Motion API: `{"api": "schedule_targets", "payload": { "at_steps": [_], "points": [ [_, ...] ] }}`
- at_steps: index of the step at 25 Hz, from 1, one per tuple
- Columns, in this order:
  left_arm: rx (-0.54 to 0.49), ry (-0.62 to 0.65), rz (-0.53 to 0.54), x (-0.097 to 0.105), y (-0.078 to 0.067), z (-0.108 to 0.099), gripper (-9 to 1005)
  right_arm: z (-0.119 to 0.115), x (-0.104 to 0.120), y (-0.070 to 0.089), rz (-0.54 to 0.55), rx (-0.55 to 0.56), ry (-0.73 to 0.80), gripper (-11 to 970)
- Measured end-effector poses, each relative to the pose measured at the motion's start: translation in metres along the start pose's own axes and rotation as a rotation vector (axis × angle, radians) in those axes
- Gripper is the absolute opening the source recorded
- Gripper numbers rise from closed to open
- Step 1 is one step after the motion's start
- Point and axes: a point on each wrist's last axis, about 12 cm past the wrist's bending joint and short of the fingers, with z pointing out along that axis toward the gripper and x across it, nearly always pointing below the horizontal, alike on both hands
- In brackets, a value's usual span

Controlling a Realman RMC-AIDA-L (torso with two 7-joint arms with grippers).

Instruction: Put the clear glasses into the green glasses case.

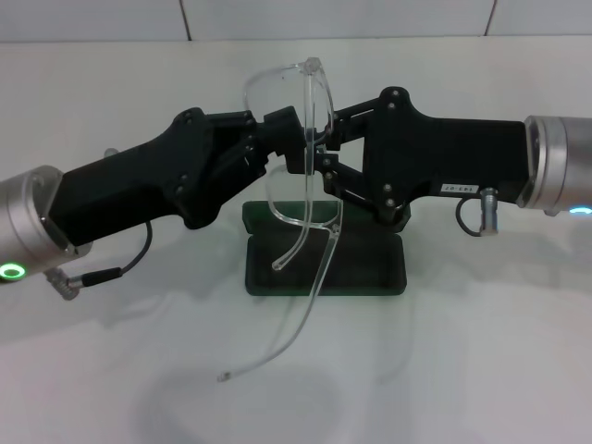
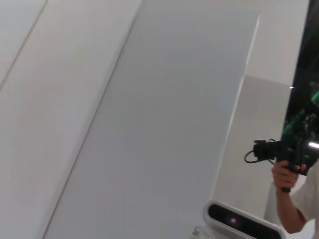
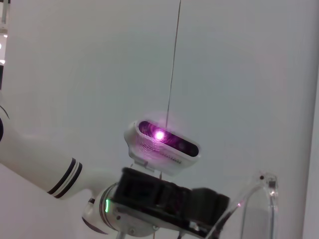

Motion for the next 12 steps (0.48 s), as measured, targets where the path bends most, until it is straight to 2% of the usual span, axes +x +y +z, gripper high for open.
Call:
{"api": "schedule_targets", "payload": {
  "at_steps": [5,12],
  "points": [
    [-0.015,-0.002,-0.003,0.0005,0.0016,0.0001,37,-0.0003,0.0013,-0.0004,0.004,0.006,0.004,116],
    [0.014,-0.020,0.001,-0.0030,-0.0016,0.0003,36,-0.0032,0.0057,-0.0010,0.020,0.019,0.011,116]
  ]
}}
